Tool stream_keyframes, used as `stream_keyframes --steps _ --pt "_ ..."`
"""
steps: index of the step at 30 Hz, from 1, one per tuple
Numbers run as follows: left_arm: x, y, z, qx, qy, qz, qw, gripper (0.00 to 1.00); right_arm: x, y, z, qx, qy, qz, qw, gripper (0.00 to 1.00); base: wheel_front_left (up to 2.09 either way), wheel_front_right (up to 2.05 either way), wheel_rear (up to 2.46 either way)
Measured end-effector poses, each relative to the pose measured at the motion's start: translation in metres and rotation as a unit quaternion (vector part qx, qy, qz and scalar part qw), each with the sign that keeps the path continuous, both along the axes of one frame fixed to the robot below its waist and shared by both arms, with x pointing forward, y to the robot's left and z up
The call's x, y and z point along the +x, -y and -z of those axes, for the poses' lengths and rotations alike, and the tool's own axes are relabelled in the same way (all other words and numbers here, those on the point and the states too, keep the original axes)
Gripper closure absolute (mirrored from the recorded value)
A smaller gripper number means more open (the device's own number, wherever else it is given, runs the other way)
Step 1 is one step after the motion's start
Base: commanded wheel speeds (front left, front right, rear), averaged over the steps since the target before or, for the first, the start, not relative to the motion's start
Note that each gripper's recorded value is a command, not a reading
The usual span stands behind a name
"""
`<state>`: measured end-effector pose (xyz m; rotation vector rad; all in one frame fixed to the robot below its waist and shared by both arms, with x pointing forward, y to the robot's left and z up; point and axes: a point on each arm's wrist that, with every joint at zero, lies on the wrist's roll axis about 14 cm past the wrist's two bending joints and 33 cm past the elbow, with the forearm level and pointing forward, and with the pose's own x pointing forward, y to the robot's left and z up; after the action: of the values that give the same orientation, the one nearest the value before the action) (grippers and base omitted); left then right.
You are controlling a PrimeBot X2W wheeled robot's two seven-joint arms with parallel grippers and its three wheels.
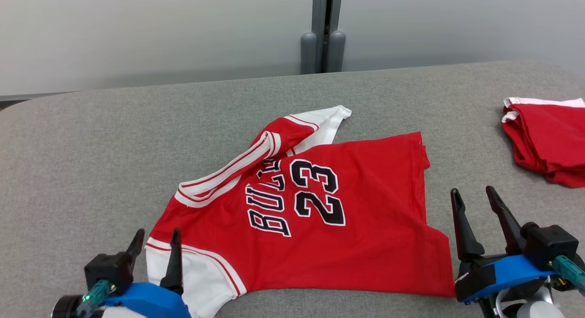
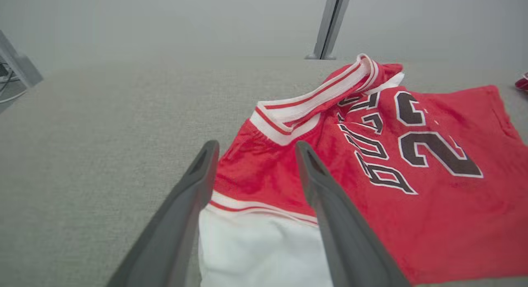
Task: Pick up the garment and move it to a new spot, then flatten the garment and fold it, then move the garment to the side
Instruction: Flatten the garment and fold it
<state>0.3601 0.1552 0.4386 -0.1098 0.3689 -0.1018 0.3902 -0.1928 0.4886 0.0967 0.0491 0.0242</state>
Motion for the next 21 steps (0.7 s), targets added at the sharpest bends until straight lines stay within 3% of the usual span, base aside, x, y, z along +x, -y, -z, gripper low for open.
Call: stream_keyframes --steps 9,21 --pt "0.046 0.054 0.001 0.059 -0.001 0.153 0.987 0.0 0.004 -0.002 0.006 -0.003 -0.01 -0.004 1.0 0.0 0.0 0.0 0.0" --pt "0.096 0.095 0.053 0.121 -0.06 0.245 0.96 0.0 0.014 -0.001 0.023 -0.013 -0.033 -0.005 0.999 0.0 0.0 0.0 0.0"
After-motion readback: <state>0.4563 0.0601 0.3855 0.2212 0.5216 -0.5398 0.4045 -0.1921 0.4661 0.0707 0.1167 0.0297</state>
